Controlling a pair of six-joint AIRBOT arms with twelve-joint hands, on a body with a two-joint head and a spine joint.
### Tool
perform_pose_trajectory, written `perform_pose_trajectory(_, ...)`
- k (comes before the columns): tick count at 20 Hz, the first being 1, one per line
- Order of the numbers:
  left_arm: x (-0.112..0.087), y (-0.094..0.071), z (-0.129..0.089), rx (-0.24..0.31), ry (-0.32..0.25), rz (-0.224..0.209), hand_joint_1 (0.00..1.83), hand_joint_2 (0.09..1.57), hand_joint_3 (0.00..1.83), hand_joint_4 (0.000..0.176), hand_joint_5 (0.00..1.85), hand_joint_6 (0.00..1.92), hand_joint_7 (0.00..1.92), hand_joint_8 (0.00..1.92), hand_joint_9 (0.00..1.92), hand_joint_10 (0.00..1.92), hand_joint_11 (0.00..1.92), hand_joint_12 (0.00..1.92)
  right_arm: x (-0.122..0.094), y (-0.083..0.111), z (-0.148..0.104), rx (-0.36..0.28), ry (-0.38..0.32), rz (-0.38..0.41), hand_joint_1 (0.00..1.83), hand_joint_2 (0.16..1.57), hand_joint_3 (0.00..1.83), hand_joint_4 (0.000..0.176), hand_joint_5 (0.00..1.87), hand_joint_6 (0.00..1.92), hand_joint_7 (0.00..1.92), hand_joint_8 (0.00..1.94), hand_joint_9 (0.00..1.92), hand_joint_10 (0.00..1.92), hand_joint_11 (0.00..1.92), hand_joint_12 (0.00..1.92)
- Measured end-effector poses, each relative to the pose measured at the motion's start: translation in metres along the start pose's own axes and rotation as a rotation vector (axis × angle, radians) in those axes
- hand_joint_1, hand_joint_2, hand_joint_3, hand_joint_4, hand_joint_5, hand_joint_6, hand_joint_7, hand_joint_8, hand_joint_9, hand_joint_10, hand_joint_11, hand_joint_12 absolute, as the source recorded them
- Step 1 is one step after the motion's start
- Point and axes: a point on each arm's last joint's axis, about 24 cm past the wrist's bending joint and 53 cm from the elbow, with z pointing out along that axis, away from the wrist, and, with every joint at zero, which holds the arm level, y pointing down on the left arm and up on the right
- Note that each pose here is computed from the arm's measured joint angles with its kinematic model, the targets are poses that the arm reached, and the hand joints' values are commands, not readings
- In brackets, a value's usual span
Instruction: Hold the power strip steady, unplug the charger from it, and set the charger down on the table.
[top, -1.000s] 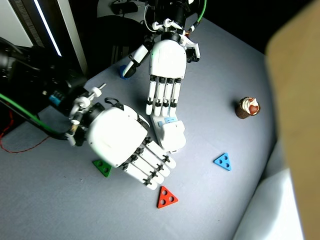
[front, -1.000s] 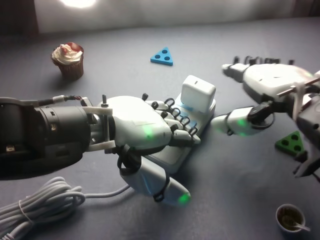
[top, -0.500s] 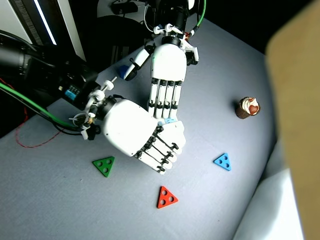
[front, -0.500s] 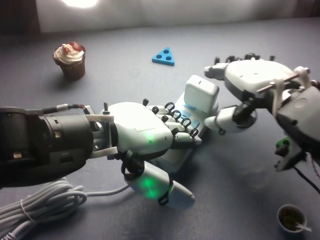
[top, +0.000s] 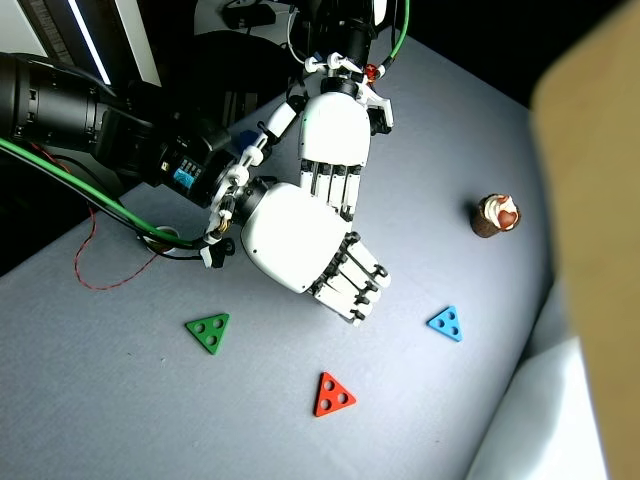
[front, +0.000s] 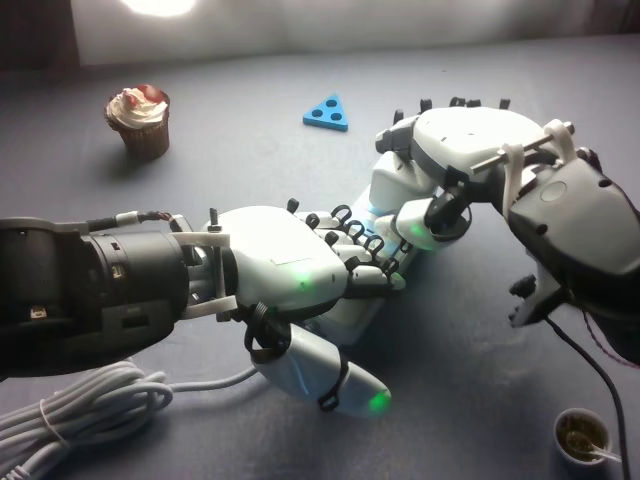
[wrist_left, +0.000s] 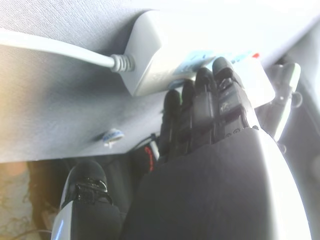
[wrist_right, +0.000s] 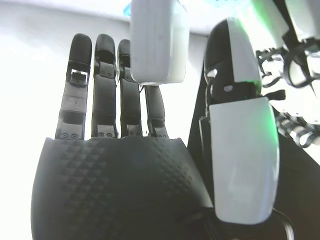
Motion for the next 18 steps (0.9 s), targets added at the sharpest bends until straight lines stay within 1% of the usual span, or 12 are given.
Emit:
perform_pose_trajectory(1, 0.000, 0.000, 0.000, 0.000, 0.000, 0.000, 0.01, 1.05, 0.00, 0.000, 0.16, 0.01, 0.17, 0.01, 0.16, 0.00, 0.04, 0.26, 0.000, 0.002, 0.001, -0.007, -0.003, -0.008, 0.96, 1.07, 0.00, 0.000, 0.56, 0.00, 0.63, 0.00, 0.63, 0.00, 0.25, 0.77)
perform_pose_trajectory(3, 0.002, 0.000, -0.001, -0.002, 0.005, -0.001, 0.01, 1.05, 0.00, 0.000, 0.16, 0.00, 0.18, 0.01, 0.16, 0.01, 0.04, 0.27, 0.000, 0.002, 0.002, -0.008, -0.001, -0.007, 0.97, 1.06, 0.00, 0.000, 0.64, 0.01, 0.72, 0.01, 0.73, 0.02, 0.32, 0.81)
perform_pose_trajectory(5, 0.002, 0.000, -0.002, -0.002, 0.005, -0.002, 0.01, 1.05, 0.00, 0.000, 0.17, 0.01, 0.18, 0.01, 0.17, 0.01, 0.05, 0.27, -0.005, 0.002, 0.003, -0.008, -0.012, -0.007, 1.04, 1.05, 0.00, 0.000, 0.84, 0.01, 0.95, 0.02, 0.95, 0.03, 0.48, 0.89)
perform_pose_trajectory(6, 0.002, 0.000, -0.002, -0.002, 0.004, -0.002, 0.01, 1.05, 0.00, 0.000, 0.18, 0.01, 0.18, 0.01, 0.17, 0.01, 0.05, 0.27, -0.006, 0.002, 0.004, -0.007, -0.018, -0.008, 1.11, 1.08, 0.00, 0.000, 0.99, 0.71, 1.09, 0.01, 1.09, 0.03, 0.58, 0.91)
perform_pose_trajectory(7, 0.002, 0.001, -0.003, -0.004, 0.003, -0.002, 0.01, 1.05, 0.00, 0.000, 0.18, 0.01, 0.19, 0.01, 0.17, 0.01, 0.05, 0.27, -0.008, 0.000, 0.003, 0.000, -0.022, -0.002, 1.25, 1.05, 0.00, 0.000, 1.06, 0.75, 1.20, 0.68, 1.27, 0.05, 0.72, 0.98)
perform_pose_trajectory(8, 0.001, 0.001, -0.003, -0.003, 0.003, -0.002, 0.01, 1.05, 0.00, 0.000, 0.18, 0.01, 0.19, 0.01, 0.17, 0.01, 0.05, 0.27, -0.009, -0.001, 0.003, 0.002, -0.026, -0.002, 1.25, 1.05, 0.00, 0.000, 1.06, 0.75, 1.20, 0.68, 1.27, 0.05, 0.72, 0.98)
perform_pose_trajectory(10, 0.002, 0.000, -0.003, -0.001, 0.003, -0.006, 0.00, 1.06, 0.00, 0.000, 0.18, 0.01, 0.19, 0.01, 0.18, 0.01, 0.06, 0.27, -0.010, 0.000, 0.003, 0.000, -0.029, -0.009, 1.26, 1.04, 0.00, 0.000, 1.12, 0.63, 1.21, 0.72, 1.33, 0.05, 0.74, 1.06)
perform_pose_trajectory(11, 0.002, 0.000, -0.003, -0.001, 0.003, -0.007, 0.00, 1.05, 0.00, 0.000, 0.18, 0.01, 0.19, 0.01, 0.18, 0.01, 0.05, 0.27, -0.010, 0.000, 0.003, 0.000, -0.029, -0.009, 1.27, 1.04, 0.00, 0.000, 1.13, 0.59, 1.20, 0.77, 1.33, 0.05, 0.73, 1.11)
perform_pose_trajectory(13, 0.002, 0.000, -0.003, -0.001, 0.002, -0.009, 0.00, 1.05, 0.00, 0.000, 0.18, 0.00, 0.19, 0.00, 0.17, 0.00, 0.05, 0.27, -0.011, 0.000, 0.003, -0.002, -0.032, -0.011, 1.28, 1.03, 0.00, 0.000, 1.19, 0.45, 1.22, 0.76, 1.35, 0.06, 0.68, 1.22)
perform_pose_trajectory(15, 0.002, 0.000, -0.003, -0.001, 0.002, -0.009, 0.00, 1.05, 0.00, 0.000, 0.17, 0.00, 0.18, 0.00, 0.17, 0.00, 0.05, 0.26, -0.013, 0.001, 0.003, -0.009, -0.038, -0.019, 1.29, 1.02, 0.00, 0.000, 1.22, 0.39, 1.24, 0.73, 1.36, 0.07, 0.70, 1.18)
perform_pose_trajectory(16, 0.002, 0.000, -0.003, -0.001, 0.002, -0.009, 0.01, 1.05, 0.00, 0.000, 0.18, 0.00, 0.19, 0.00, 0.17, 0.00, 0.05, 0.27, -0.014, 0.002, 0.003, -0.012, -0.042, -0.019, 1.29, 1.02, 0.00, 0.000, 1.23, 0.36, 1.22, 0.78, 1.36, 0.08, 0.71, 1.18)
perform_pose_trajectory(18, 0.002, 0.000, -0.003, -0.001, 0.002, -0.011, 0.01, 1.05, 0.00, 0.000, 0.17, 0.00, 0.18, 0.00, 0.16, 0.00, 0.04, 0.26, -0.017, 0.002, 0.003, -0.012, -0.050, -0.015, 1.29, 1.02, 0.00, 0.000, 1.22, 0.37, 1.24, 0.74, 1.36, 0.09, 0.70, 1.18)
